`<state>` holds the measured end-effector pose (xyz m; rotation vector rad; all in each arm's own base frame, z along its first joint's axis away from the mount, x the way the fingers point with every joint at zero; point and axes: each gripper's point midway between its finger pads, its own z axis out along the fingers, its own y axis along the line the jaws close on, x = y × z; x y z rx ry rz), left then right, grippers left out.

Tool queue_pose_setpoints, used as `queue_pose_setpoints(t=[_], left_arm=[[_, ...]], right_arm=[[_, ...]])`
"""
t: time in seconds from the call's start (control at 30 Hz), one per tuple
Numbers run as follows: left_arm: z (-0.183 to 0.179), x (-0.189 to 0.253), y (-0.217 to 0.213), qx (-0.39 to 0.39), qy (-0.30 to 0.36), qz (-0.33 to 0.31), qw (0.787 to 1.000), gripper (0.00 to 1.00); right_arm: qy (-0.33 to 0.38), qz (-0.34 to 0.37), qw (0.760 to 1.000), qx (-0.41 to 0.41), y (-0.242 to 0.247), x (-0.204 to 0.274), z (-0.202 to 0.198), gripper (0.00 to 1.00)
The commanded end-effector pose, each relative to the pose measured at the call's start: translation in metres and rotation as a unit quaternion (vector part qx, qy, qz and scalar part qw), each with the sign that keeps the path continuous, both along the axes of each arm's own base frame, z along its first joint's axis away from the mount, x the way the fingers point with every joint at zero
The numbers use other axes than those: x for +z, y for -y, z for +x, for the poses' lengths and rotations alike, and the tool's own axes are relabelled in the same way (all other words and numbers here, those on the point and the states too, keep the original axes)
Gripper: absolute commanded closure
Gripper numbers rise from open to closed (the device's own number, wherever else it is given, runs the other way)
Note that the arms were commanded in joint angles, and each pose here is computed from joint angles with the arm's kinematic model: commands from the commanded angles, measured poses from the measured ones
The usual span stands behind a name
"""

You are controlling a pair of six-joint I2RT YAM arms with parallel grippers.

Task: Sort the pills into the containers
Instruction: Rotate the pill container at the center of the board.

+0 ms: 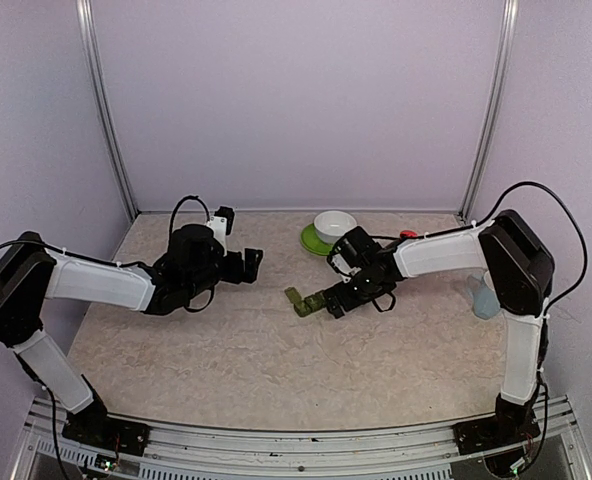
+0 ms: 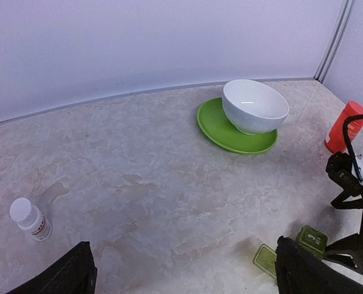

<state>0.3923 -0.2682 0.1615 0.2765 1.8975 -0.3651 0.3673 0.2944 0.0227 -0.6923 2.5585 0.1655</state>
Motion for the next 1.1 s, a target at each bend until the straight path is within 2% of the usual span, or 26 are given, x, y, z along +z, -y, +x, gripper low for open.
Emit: queue_pose_setpoints(t=[0.0, 0.23, 0.63, 0.73, 0.87, 1.07], left_arm=[[0.000, 0.006, -0.009, 0.015, 0.008, -0.007, 1.000, 0.01], [-0.002, 0.009, -0.014, 0.023, 0.008, -0.014, 1.000, 0.01], [-0.009, 0.013, -0.019, 0.026, 0.010, -0.022, 0.999, 0.01], [-0.011, 0.012, -0.019, 0.024, 0.008, -0.025, 0.999, 0.01], [-0.012, 0.015, -0.020, 0.025, 0.011, -0.027, 0.999, 0.01], [-0.013, 0.018, -0.016, 0.018, 0.014, -0.032, 0.999, 0.01]], right_arm=[[-0.004, -0.040, 0.999, -0.004, 0.002, -0.023, 0.010, 0.00], [0.015, -0.042, 0.999, 0.005, -0.018, -0.023, 0.038, 0.00], [0.043, -0.040, 0.995, 0.078, -0.054, -0.024, 0.066, 0.00], [0.055, -0.056, 0.995, 0.065, -0.048, -0.018, 0.071, 0.00], [0.082, -0.034, 0.994, 0.059, -0.046, 0.012, 0.071, 0.00], [0.145, 0.016, 0.989, 0.034, -0.035, 0.088, 0.068, 0.00]])
